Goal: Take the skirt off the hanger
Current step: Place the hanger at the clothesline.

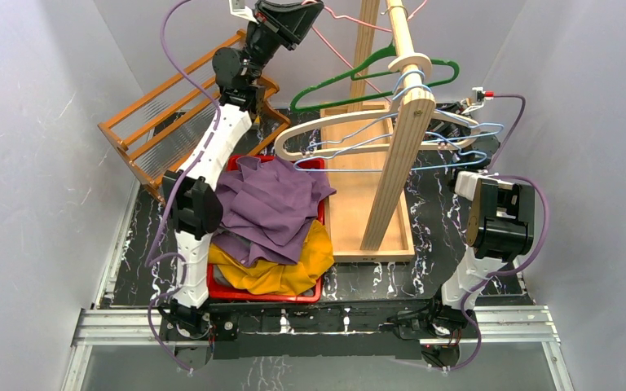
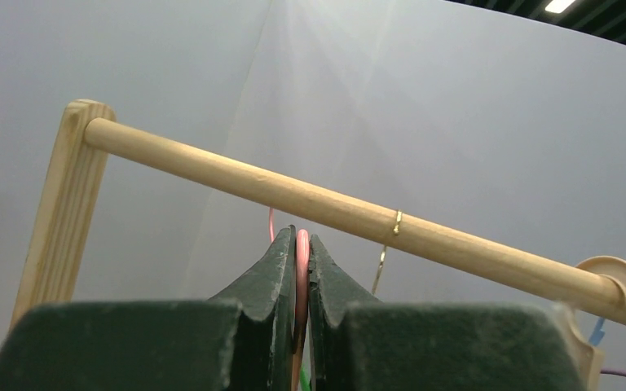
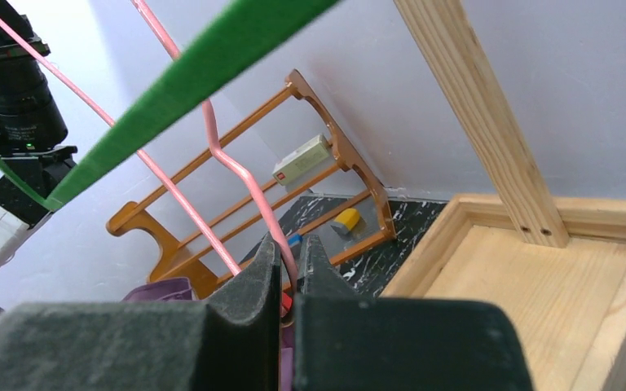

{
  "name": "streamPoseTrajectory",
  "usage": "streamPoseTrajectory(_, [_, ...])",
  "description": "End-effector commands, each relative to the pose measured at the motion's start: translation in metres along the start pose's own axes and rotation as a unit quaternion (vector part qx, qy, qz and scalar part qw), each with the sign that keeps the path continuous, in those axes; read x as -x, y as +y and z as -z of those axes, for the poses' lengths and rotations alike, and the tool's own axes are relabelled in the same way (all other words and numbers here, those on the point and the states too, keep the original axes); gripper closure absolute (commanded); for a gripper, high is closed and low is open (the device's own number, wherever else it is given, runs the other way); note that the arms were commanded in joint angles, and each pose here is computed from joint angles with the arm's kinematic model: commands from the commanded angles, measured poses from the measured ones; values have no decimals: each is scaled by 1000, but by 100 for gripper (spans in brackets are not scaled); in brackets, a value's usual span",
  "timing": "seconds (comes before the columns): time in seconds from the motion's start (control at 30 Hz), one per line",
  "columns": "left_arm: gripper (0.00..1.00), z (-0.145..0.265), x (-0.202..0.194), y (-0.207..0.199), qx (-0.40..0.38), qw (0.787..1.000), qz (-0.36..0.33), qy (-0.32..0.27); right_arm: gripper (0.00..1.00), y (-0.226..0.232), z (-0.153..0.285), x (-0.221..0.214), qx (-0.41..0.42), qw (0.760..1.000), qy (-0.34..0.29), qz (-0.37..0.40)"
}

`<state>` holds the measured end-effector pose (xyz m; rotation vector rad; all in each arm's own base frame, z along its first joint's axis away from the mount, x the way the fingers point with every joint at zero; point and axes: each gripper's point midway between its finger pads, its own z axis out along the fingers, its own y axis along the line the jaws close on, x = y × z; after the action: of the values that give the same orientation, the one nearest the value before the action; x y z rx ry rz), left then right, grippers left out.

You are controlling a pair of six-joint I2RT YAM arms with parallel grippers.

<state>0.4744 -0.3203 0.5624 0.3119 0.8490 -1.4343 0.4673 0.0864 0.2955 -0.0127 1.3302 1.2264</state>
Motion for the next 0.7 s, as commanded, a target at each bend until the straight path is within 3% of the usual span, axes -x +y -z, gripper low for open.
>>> streamPoseTrajectory(0.0, [100, -5, -27, -77, -88, 993, 24, 71, 100, 40, -15, 58, 34, 994, -95, -32])
streamPoseTrajectory(0.47, [100, 8, 6, -87, -74, 996, -12, 56, 100, 82, -22, 65, 78, 992, -93, -25])
streamPoseTrajectory(0.67, [100, 24, 27, -73, -24, 999, -32, 31, 100, 92, -28, 63, 84, 992, -86, -27])
